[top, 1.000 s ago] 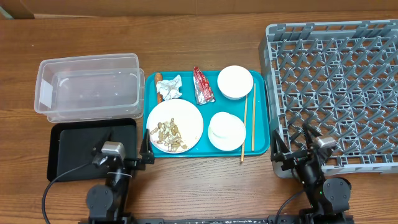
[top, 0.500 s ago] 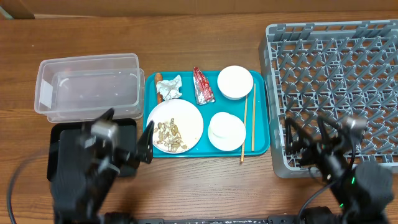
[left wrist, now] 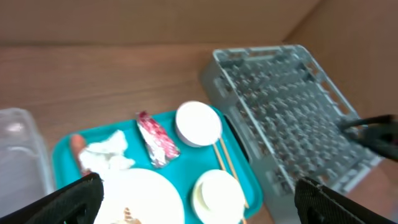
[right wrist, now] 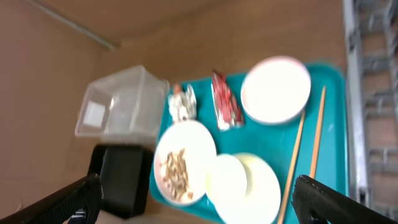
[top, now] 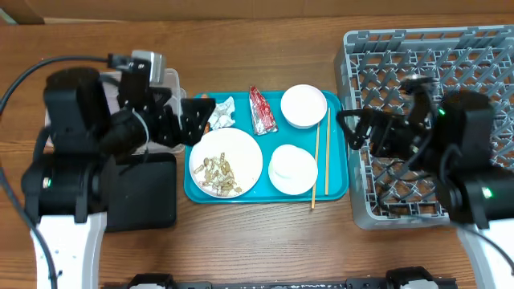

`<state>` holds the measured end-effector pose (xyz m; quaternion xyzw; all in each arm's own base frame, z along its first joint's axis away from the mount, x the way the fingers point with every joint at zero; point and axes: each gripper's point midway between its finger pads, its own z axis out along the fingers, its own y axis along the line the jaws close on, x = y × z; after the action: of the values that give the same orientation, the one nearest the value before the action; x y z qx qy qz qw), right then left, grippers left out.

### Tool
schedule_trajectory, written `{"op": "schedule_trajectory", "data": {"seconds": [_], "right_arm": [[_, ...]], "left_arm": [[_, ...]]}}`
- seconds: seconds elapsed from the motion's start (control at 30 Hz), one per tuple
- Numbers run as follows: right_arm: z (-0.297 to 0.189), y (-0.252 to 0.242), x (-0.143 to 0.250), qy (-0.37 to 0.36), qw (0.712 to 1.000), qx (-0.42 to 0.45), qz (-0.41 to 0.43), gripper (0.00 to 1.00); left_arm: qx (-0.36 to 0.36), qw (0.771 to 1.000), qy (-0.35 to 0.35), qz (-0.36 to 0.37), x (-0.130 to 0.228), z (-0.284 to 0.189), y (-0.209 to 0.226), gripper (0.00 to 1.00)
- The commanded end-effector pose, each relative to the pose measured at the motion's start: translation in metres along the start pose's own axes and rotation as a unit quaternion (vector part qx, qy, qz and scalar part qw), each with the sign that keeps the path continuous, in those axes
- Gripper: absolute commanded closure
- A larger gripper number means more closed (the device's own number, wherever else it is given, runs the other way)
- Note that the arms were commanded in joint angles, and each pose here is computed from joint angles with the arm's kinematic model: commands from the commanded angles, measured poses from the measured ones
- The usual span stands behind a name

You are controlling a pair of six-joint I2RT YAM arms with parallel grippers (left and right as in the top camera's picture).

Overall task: Sort waste into correct bins and load items into the dishwasher
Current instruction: 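Move both grippers over the stacked white cups on the teal tray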

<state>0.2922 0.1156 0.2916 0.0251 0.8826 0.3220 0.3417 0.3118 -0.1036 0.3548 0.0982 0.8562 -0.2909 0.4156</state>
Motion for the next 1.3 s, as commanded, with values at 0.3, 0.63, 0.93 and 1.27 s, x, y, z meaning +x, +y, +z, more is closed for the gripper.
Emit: {"op": "schedule_trajectory", "data": {"seconds": [0.3,0.63,0.93,1.27], "right_arm": [[0.075,-0.010,0.067,0.144,0.983,0.115,-0.025,0.00],[0.117,-0.037,0.096,0.141,0.951,0.269,-0.055,0.12],[0.118,-0.039,0.085,0.134,0.959,0.249,-0.027,0.16],[0.111,-0.054,0.083,0.140,0.953,0.268,-0.011,0.19]], "left_arm": [[-0.106,0.984,0.139,-0.013,0.057,0.040,0.021,0.01],[-0.137,0.981,0.136,-0.030,0.057,0.039,0.028,0.00],[-0.136,0.979,0.149,-0.036,0.062,0.042,0.029,0.07],[-0.104,0.963,0.245,-0.051,0.101,0.083,0.022,0.39]]}}
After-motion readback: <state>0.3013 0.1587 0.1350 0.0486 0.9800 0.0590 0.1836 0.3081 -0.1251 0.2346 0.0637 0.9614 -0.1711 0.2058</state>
